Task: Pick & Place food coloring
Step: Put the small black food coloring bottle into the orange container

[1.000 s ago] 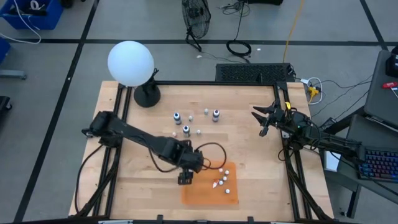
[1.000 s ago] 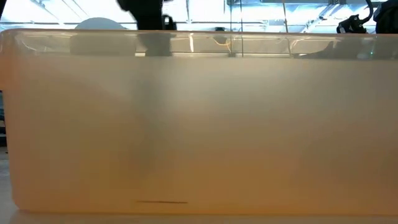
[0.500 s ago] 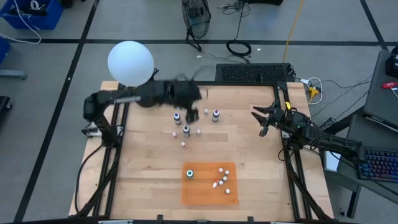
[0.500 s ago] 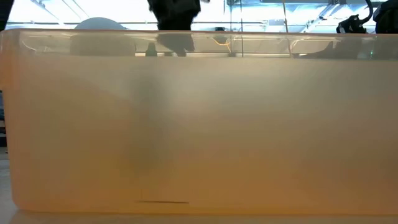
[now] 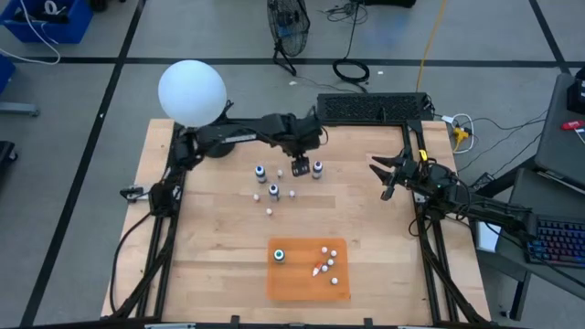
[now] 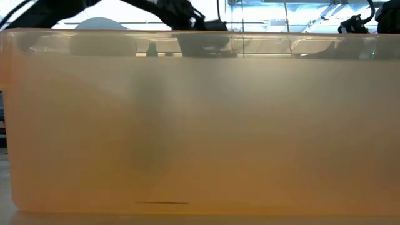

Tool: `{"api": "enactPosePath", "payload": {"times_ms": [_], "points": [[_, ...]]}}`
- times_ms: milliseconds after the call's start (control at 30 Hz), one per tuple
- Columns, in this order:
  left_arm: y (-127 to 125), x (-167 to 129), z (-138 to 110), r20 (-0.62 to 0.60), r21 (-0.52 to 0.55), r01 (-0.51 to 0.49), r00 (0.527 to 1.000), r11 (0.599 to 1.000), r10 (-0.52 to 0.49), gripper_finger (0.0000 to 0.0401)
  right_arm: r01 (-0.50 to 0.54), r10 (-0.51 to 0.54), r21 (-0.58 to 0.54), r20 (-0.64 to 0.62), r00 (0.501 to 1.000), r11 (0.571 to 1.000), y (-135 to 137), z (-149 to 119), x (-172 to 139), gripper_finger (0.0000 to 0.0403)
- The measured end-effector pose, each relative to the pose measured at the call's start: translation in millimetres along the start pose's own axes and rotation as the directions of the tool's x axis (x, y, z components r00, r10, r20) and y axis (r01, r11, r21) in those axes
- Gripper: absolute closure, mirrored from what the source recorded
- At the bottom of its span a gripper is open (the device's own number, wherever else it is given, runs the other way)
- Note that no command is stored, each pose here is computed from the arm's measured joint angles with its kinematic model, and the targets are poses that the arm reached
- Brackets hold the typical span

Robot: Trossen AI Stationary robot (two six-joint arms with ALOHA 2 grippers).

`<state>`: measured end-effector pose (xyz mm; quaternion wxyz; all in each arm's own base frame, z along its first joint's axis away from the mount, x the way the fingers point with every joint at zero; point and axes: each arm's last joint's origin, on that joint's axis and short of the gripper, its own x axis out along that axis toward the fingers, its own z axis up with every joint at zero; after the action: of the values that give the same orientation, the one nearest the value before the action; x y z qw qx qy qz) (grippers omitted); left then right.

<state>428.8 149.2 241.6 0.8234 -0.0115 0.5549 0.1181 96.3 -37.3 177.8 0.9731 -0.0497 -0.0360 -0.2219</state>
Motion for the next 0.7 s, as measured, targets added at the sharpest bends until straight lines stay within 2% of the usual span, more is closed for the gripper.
{"api": "enactPosePath", "payload": {"times_ms": [233,533,700], "points": [[-3.4,44.5,-5.2,-0.083,-0.004,0.016,0.996,1.000,-0.016,0.0130,0.000,0.000,0.000,0.000,1.000,1.000,0.0,0.0,0.0,0.0293],[-5.4,72.2,-7.4,-0.102,-0.010,0.018,0.995,1.000,-0.019,0.0130,0.000,0.000,0.000,-0.001,1.000,1.000,0.0,-0.1,0.0,0.0293],[-5.2,75.7,-6.6,-0.093,-0.003,0.011,0.996,1.000,-0.011,0.0130,0.000,0.000,0.000,0.000,1.000,1.000,0.0,-0.1,0.0,0.0293]]}}
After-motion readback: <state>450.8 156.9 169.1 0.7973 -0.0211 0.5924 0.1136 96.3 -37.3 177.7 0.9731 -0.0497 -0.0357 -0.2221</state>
